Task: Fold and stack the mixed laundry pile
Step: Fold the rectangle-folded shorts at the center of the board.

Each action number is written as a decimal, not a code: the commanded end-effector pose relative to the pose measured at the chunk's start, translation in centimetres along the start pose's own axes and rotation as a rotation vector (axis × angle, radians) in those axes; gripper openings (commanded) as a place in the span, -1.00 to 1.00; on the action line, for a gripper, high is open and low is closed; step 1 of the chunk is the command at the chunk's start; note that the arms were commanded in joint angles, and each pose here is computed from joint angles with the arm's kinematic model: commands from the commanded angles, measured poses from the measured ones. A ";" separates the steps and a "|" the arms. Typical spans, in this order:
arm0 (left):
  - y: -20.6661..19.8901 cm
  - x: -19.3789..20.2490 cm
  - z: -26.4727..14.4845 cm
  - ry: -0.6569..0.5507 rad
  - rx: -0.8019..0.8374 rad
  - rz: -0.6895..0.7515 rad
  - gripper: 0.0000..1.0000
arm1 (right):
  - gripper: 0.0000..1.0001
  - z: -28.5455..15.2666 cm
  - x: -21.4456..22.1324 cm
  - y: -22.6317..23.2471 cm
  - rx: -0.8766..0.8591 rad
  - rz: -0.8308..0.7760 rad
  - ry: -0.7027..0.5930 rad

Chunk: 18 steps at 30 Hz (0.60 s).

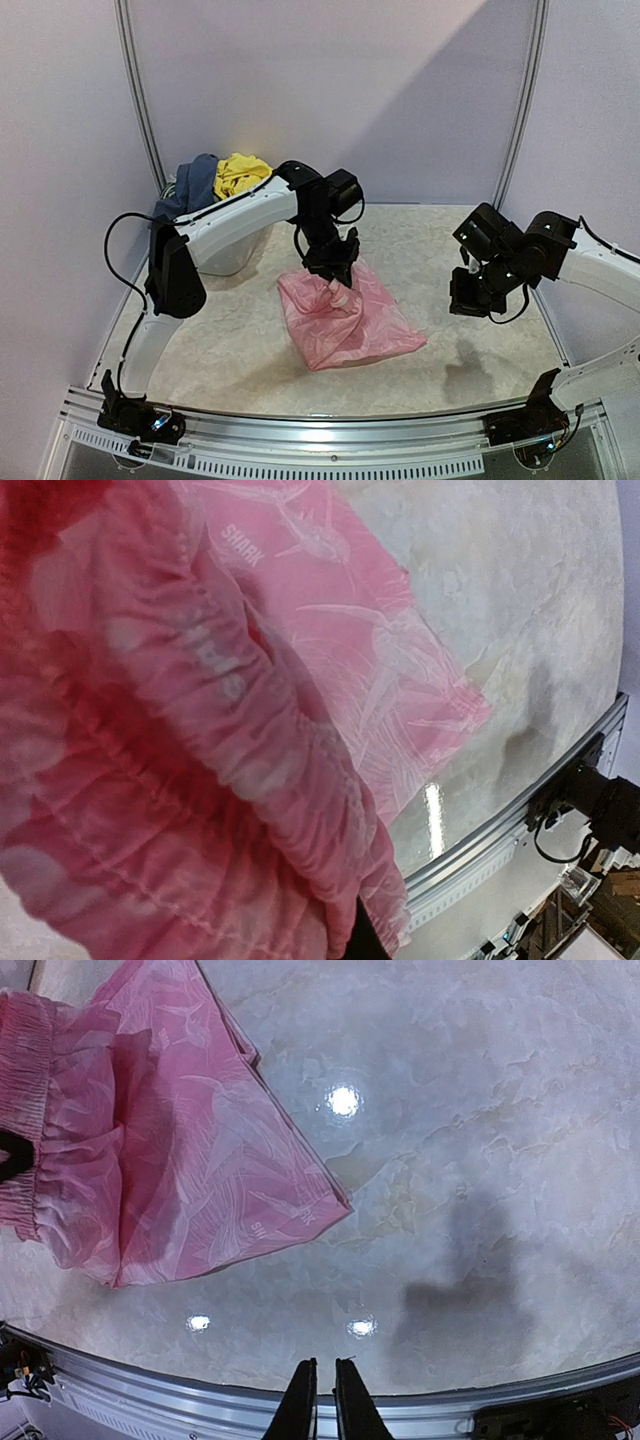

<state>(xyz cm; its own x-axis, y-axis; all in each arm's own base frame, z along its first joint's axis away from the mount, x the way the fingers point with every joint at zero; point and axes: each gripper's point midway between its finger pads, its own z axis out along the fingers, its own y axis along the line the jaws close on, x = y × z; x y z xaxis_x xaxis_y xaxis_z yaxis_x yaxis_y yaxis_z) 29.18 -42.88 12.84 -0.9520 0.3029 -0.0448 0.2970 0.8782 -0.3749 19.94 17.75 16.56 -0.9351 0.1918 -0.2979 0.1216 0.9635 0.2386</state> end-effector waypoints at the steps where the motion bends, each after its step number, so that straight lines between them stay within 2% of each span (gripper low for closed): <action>1: -1.9 0.0 1.3 0.016 0.064 -0.017 -0.96 | -0.84 -0.3 0.0 -0.8 0.022 0.022 -0.019; 6: -2.8 -0.4 3.0 0.020 0.101 -0.040 -0.86 | -0.84 -0.3 0.1 -0.7 0.018 0.009 -0.011; 10: -4.1 -1.2 4.3 0.021 0.170 -0.093 -0.56 | -0.84 -0.3 0.1 -0.6 0.013 -0.005 -0.006; 11: -4.9 -1.6 4.5 0.013 0.208 -0.111 -0.43 | -0.84 -0.3 0.1 -0.6 0.011 -0.008 -0.007; 13: -6.8 -2.5 4.5 -0.009 0.296 -0.121 0.08 | -0.84 -0.2 -0.1 -0.3 0.006 -0.017 -0.009; 16: -9.7 -3.4 3.7 -0.032 0.416 -0.122 0.65 | -0.84 -0.4 -0.7 0.3 -0.003 -0.027 -0.021; 17: -10.3 -3.7 3.3 -0.039 0.443 -0.121 0.93 | -0.84 -0.5 -0.9 0.6 -0.006 -0.031 -0.029; 18: -10.8 -3.9 2.7 -0.053 0.462 -0.114 0.98 | -0.84 -0.8 -1.3 0.9 -0.013 -0.031 -0.039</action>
<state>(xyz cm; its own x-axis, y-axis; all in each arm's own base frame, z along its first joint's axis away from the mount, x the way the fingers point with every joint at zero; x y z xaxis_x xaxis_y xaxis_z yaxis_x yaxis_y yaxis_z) 29.91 -50.56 11.78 -0.9831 0.1829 -0.0007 0.1437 0.7705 -0.6211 19.95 17.60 16.70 -0.9351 0.1800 -0.3052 0.1109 0.9668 0.2302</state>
